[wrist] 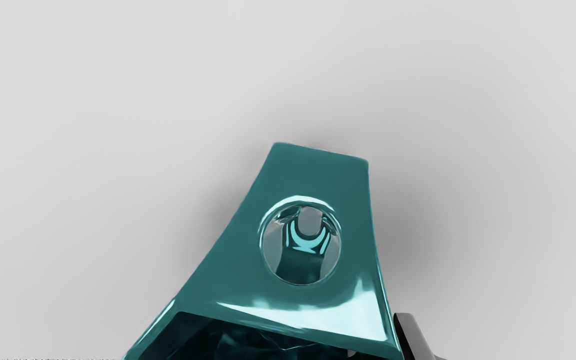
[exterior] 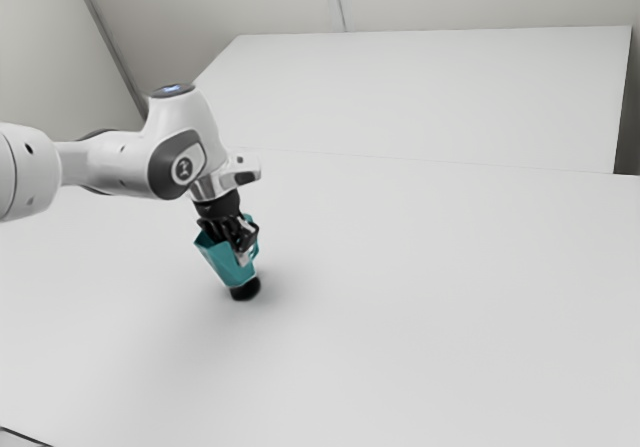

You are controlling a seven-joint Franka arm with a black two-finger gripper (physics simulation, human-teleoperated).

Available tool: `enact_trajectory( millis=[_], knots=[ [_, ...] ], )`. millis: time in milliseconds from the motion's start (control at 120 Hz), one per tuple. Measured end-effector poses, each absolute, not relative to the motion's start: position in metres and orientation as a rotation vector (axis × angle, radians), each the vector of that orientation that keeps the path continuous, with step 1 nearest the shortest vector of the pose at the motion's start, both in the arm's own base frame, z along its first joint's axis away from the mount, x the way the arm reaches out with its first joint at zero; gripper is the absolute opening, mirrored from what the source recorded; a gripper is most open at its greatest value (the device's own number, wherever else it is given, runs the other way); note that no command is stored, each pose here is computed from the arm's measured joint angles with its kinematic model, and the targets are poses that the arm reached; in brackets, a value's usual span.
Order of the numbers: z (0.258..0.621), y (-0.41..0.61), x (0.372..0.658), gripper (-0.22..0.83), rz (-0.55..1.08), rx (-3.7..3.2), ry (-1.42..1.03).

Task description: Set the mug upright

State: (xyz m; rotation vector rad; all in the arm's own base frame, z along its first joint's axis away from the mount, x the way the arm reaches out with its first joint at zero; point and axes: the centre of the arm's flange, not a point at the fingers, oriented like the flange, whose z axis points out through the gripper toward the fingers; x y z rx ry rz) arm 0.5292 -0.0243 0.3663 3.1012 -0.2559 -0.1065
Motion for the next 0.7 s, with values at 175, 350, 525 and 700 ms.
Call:
enact_trajectory(
  millis=[175, 350, 525, 700],
  knots=[
    [0.355, -0.033, 0.523, -0.16, -0.138, 3.123, -0.21],
    [0.345, -0.038, 0.519, -0.16, -0.145, 3.135, -0.154],
    [0.338, -0.041, 0.519, -0.16, -0.144, 3.143, -0.101],
    [0.332, -0.044, 0.52, -0.16, -0.145, 3.149, -0.06]
  ],
)
